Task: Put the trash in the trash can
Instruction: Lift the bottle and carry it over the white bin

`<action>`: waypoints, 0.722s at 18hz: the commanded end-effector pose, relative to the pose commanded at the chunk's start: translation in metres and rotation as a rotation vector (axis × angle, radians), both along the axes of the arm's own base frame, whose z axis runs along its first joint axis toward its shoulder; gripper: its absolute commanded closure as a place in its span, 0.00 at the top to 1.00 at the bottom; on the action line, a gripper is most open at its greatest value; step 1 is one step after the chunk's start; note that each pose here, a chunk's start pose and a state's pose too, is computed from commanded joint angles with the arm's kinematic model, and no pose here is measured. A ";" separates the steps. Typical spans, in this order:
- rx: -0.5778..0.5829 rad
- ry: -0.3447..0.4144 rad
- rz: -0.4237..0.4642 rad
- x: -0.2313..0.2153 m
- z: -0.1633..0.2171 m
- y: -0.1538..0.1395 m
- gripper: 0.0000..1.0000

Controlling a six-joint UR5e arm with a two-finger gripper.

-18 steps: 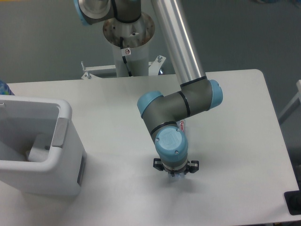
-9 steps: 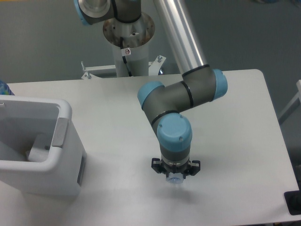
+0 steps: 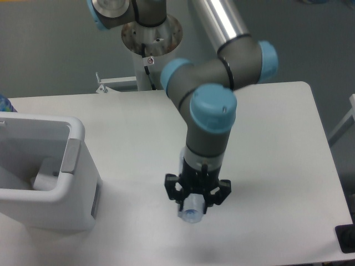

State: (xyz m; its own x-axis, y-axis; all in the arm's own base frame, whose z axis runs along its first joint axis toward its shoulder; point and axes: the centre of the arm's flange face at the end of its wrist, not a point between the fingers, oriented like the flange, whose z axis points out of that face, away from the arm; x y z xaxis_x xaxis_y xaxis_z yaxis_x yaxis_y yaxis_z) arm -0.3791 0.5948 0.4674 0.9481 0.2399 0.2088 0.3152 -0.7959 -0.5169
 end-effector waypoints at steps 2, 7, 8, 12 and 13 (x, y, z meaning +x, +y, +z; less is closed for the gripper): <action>0.085 -0.023 -0.020 0.007 0.030 0.004 0.29; 0.279 -0.024 -0.083 0.034 0.105 0.005 0.29; 0.320 -0.014 -0.092 0.039 0.118 0.002 0.29; 0.424 -0.005 -0.102 0.058 0.161 -0.003 0.29; 0.434 -0.002 -0.116 0.068 0.168 0.002 0.29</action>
State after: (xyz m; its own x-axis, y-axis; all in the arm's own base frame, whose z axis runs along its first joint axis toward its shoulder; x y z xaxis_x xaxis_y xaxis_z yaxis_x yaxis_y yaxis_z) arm -0.3113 0.5963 0.6350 0.9630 0.0220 0.2685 0.2382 -0.5353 -0.8104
